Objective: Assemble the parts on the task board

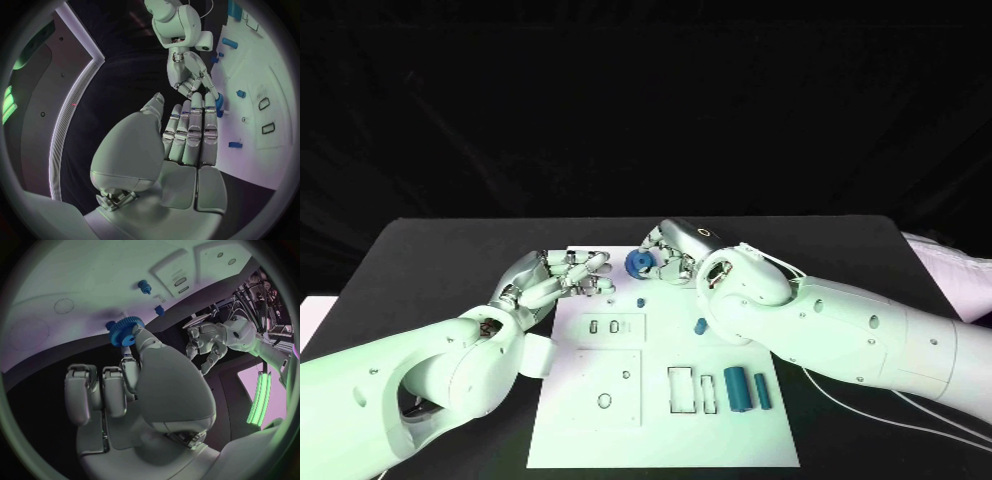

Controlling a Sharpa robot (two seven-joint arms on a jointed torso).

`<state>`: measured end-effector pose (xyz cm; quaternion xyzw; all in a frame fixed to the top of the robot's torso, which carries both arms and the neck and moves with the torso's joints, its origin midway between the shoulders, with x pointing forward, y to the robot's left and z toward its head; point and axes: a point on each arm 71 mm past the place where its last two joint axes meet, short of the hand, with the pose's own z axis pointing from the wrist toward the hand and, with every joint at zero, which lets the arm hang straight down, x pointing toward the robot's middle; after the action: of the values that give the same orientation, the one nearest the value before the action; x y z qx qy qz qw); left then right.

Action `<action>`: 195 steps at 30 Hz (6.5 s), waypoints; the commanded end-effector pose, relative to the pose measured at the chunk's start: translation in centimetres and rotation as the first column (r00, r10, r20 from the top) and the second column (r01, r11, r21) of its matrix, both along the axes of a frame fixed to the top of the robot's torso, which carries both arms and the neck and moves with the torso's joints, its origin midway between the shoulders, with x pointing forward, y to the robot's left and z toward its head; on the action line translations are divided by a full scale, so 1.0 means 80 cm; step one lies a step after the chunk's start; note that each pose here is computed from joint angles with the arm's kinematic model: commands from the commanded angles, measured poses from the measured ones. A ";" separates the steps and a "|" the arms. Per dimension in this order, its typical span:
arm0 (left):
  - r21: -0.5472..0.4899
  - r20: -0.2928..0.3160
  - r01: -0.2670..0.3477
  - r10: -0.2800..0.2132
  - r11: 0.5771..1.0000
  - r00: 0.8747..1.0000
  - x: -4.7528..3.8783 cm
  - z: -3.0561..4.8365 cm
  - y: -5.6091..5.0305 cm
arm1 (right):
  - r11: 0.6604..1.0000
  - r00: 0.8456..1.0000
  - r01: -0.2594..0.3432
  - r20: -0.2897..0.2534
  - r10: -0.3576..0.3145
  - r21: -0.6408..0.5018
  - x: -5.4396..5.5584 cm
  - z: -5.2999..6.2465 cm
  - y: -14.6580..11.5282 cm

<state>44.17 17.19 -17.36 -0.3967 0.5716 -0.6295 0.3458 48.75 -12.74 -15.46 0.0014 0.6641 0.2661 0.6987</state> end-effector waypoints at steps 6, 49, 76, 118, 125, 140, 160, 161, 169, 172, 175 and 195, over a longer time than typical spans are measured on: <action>-0.009 0.011 0.021 -0.021 1.000 1.000 -0.001 0.0020 -0.003 | 0.999 1.000 -0.023 -0.015 0.022 -0.042 0.005 -0.013 0.014; -0.004 0.007 0.013 -0.013 1.000 1.000 -0.001 0.0018 -0.001 | 0.997 0.995 -0.032 -0.100 0.026 -0.065 0.013 -0.034 0.014; -0.003 0.008 0.009 -0.009 1.000 1.000 -0.001 0.0020 0.000 | 1.000 0.999 0.006 -0.052 -0.007 -0.018 0.014 -0.028 0.007; 0.015 0.018 -0.043 0.043 0.999 0.999 0.014 -0.0057 0.025 | 0.991 0.992 0.027 -0.129 -0.010 0.128 0.001 -0.034 -0.226; 0.017 0.017 -0.046 0.046 0.999 0.999 0.014 -0.0064 0.026 | 0.991 0.990 0.036 -0.142 -0.018 0.125 0.006 -0.043 -0.226; 0.017 0.015 -0.044 0.044 0.999 0.999 0.014 -0.0067 0.025 | 0.992 0.984 0.038 -0.179 -0.016 0.119 0.014 -0.053 -0.220; 0.020 0.013 -0.047 0.047 0.999 0.999 0.014 -0.0068 0.025 | 0.993 0.978 0.034 -0.208 -0.011 0.111 0.017 -0.060 -0.214; 0.020 0.013 -0.047 0.047 0.999 0.999 0.014 -0.0068 0.025 | 0.993 0.978 0.034 -0.208 -0.010 0.111 0.017 -0.060 -0.214; 0.020 0.013 -0.048 0.047 0.999 0.999 0.014 -0.0068 0.025 | 0.992 0.981 0.029 -0.191 -0.005 0.120 0.017 -0.059 -0.212; 0.020 0.013 -0.048 0.048 0.999 0.999 0.014 -0.0069 0.025 | 0.991 0.986 0.026 -0.166 -0.004 0.131 0.017 -0.056 -0.211; 0.021 0.013 -0.050 0.050 0.999 0.999 0.015 -0.0070 0.025 | 0.989 0.990 0.029 -0.141 -0.008 0.148 0.016 -0.053 -0.209; -0.061 -0.073 -0.123 0.119 0.991 0.990 0.021 -0.0134 0.036 | 0.980 0.989 -0.041 -0.134 0.068 0.195 -0.022 -0.019 -0.088</action>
<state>45.76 19.97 -18.41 -0.4392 0.5562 -0.6056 0.3621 47.21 -20.39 -16.83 0.0791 0.6728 0.3777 0.6313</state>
